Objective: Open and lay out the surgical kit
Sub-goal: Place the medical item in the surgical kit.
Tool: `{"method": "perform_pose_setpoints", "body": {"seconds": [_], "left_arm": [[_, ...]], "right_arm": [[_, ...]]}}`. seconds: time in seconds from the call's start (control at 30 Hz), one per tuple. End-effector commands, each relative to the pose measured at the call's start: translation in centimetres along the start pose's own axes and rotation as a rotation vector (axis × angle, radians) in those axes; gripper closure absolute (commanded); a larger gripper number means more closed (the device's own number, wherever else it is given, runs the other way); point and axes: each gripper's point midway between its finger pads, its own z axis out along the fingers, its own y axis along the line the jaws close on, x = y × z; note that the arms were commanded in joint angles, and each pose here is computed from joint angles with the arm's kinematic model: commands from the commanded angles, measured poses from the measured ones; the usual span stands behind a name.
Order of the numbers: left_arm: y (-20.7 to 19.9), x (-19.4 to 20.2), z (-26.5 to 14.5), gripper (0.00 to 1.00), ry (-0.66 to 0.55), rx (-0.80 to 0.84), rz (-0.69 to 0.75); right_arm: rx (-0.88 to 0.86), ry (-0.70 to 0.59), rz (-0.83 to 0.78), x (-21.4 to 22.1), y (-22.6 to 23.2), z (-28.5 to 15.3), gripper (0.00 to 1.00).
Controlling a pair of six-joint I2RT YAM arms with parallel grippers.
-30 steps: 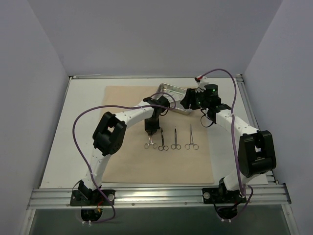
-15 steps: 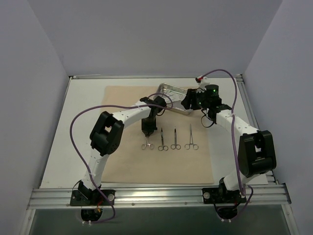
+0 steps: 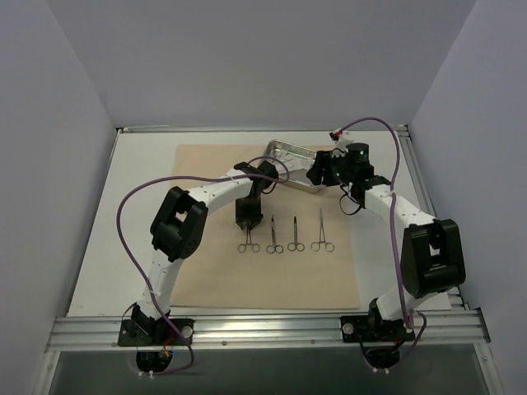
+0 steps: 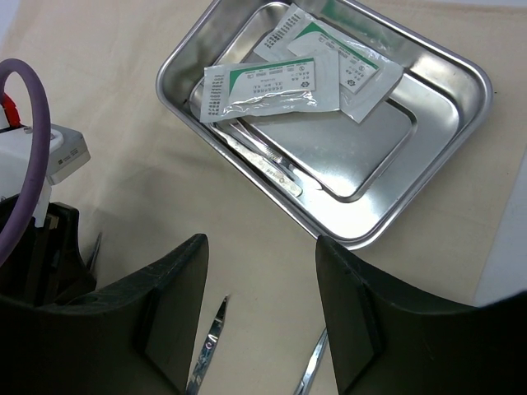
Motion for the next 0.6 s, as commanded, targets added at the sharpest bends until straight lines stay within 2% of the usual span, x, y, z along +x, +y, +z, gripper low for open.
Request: {"method": "perform_pose_setpoints", "body": {"seconds": [0.0,0.17,0.4,0.57], "left_arm": [[0.1,0.8,0.7,0.59,0.034,-0.008,-0.006],[0.2,0.1,-0.3,0.59,0.021,0.011,-0.014],[-1.3,-4.0,-6.0,0.58,-0.127,0.126,0.036],[-3.3,-7.3,-10.6,0.58,-0.228,0.294,0.103]], "right_arm": [[0.005,-0.053,-0.024,-1.8,0.1,-1.1,0.49],[0.018,-0.051,-0.024,-2.1,0.0,-1.1,0.49],[0.039,-0.023,-0.074,-5.6,-0.1,-0.6,0.49],[0.048,0.150,-0.098,-5.2,-1.1,1.9,0.50]]}}
